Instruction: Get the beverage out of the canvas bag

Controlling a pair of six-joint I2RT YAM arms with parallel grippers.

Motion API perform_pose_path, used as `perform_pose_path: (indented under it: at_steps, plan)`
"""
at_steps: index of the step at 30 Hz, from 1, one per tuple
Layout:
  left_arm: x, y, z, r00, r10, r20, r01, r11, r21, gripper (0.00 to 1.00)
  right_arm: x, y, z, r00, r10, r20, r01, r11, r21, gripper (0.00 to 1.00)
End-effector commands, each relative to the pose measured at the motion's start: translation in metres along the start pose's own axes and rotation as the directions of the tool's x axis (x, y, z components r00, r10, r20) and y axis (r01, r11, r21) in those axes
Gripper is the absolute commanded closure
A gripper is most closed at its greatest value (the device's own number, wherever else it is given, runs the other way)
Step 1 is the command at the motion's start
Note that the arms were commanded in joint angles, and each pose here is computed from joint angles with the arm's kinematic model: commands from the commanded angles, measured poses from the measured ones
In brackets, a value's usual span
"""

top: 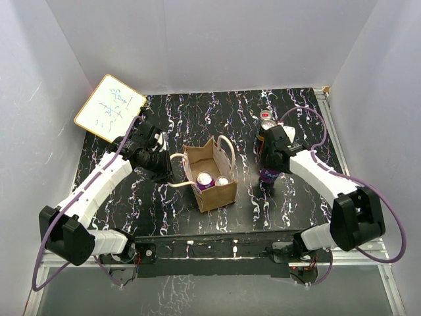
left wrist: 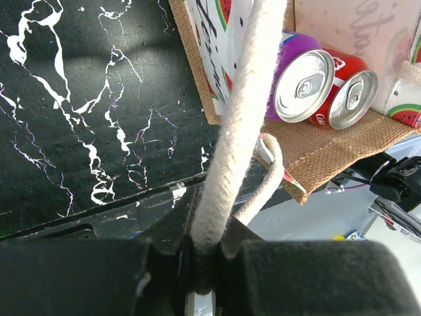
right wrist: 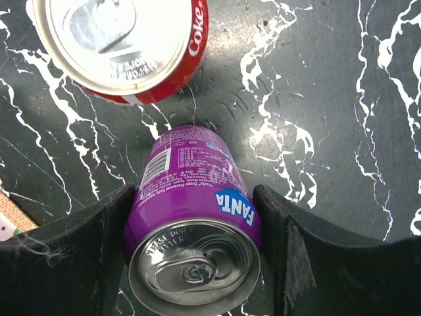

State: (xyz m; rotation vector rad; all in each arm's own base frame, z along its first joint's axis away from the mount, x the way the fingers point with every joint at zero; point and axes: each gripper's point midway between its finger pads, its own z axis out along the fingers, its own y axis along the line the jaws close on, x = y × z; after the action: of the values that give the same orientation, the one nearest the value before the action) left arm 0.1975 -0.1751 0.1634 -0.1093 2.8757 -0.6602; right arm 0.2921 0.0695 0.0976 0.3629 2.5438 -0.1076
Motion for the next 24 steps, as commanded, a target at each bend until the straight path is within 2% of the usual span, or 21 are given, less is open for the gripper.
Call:
perform_pose_path:
  at_steps: [1, 11, 12, 16, 20, 24]
  plan:
    - [0.0, -0.005, -0.013, 1.0, 0.009, 0.022, -0.009, 1.0, 0.023, 1.0, -0.041, 0.011, 0.001, 0.991, -0.001, 0.137, 0.005, 1.0, -0.03, 0.92]
    - [-0.001, -0.004, -0.01, 1.0, 0.017, 0.009, -0.017, 1.0, 0.018, 1.0, -0.036, 0.01, 0.023, 0.994, -0.067, 0.089, 0.067, 0.998, 0.003, 0.91]
    - [-0.001, -0.004, -0.01, 1.0, 0.017, 0.01, -0.017, 1.0, 0.015, 1.0, -0.035, 0.01, 0.023, 0.994, -0.07, 0.081, 0.07, 0.998, 0.004, 0.87]
    - [-0.001, -0.004, -0.008, 1.0, 0.013, -0.005, -0.013, 1.0, 0.008, 1.0, -0.032, 0.011, 0.024, 0.995, -0.079, 0.064, 0.08, 0.997, -0.006, 0.59]
    - [-0.002, -0.005, -0.009, 1.0, 0.018, -0.009, -0.018, 1.0, 0.007, 1.0, -0.03, 0.015, 0.021, 0.995, -0.078, 0.06, 0.08, 0.996, -0.036, 0.42]
    - [-0.001, -0.004, -0.006, 1.0, 0.01, -0.007, -0.01, 1.0, 0.012, 1.0, -0.035, 0.018, 0.011, 0.994, -0.078, 0.07, 0.082, 0.995, -0.059, 0.22]
